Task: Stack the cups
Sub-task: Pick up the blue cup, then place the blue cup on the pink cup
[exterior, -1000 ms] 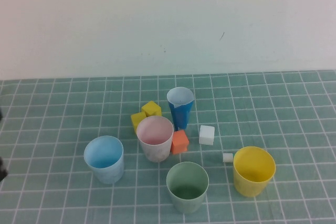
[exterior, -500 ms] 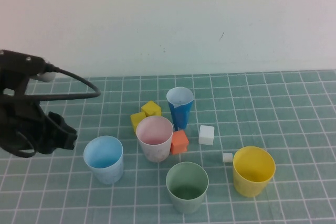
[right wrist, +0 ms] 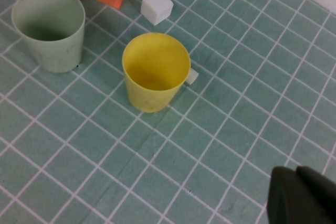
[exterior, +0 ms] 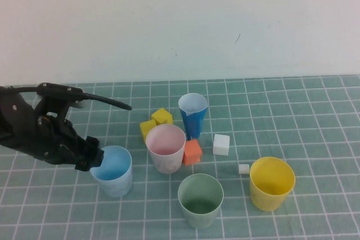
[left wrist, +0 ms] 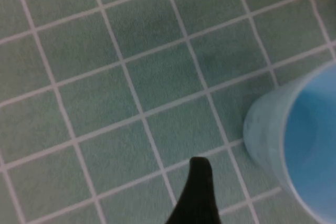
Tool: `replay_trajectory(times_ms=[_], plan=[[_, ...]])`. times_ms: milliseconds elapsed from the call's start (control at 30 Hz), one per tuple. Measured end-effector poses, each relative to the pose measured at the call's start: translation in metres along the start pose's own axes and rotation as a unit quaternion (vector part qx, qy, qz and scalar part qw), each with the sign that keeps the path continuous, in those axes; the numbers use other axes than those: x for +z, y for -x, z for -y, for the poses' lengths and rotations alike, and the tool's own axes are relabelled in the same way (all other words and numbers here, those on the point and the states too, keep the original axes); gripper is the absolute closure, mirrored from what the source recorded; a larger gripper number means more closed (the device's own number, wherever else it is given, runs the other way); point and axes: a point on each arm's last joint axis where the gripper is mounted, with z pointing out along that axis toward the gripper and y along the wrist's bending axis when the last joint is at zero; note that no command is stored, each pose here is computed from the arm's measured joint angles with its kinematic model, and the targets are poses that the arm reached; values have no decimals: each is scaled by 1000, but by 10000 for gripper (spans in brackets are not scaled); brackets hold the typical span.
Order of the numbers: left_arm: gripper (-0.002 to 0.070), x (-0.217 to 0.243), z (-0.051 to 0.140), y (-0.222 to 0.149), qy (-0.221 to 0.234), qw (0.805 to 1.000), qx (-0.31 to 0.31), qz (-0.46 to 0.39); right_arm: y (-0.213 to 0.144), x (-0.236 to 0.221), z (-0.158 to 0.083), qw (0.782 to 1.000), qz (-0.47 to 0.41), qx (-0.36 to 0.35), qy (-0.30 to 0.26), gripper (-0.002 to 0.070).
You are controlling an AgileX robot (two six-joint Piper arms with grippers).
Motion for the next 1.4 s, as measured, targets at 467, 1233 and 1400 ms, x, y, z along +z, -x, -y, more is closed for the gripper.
replay_trajectory(times_ms=[467,1233,1400], plan=[[625,53,-2,15,-50,994,-40,-87,2,0,2,1000,13,3,-10,679],[668,11,88,98,-97,988,114,-38,2,1,1,1000,16,7,-5,679],[668,17,85,97,-88,990,101,-45,2,1,1,1000,15,9,-4,679]])
